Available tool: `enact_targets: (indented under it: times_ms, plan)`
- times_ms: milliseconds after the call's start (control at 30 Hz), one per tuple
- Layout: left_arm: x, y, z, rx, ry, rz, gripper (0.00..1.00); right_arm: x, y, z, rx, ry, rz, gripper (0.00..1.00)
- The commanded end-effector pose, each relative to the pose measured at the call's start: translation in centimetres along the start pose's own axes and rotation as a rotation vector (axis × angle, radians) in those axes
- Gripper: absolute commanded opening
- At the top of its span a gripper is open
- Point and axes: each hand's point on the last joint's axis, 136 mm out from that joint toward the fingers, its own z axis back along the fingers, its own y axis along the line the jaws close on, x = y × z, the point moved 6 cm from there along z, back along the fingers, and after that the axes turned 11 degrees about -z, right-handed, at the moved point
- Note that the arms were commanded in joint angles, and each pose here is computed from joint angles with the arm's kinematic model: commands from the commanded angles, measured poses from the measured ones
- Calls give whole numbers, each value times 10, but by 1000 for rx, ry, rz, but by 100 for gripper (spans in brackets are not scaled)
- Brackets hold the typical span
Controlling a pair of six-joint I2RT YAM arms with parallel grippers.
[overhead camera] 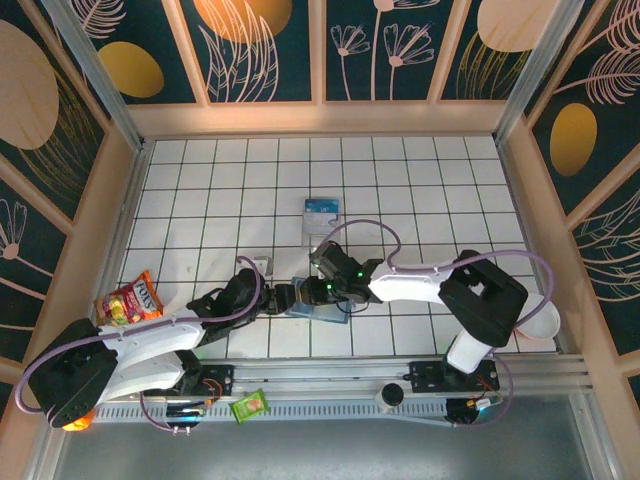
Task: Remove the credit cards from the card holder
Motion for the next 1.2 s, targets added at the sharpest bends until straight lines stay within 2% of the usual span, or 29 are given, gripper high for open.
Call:
enact_targets:
  times_ms: [0,633,833,933,1167]
  plan:
    - [-4,6,2,24,5,13,62,1,4,-2,-6,0,17,32]
    - [-5,7,3,27,2,13,62,-3,-13,-4,-117,-8,-9,32]
    - [-5,7,2,24,2,11,62,-2,-5,3,-122,-43,19,32]
    - [-3,3,2,7,2,4,55,2,3,11,-94,-81,40,33]
    - [11,-16,-1,-83,-1,-26,28,12,8,31,-53,-146,42,31]
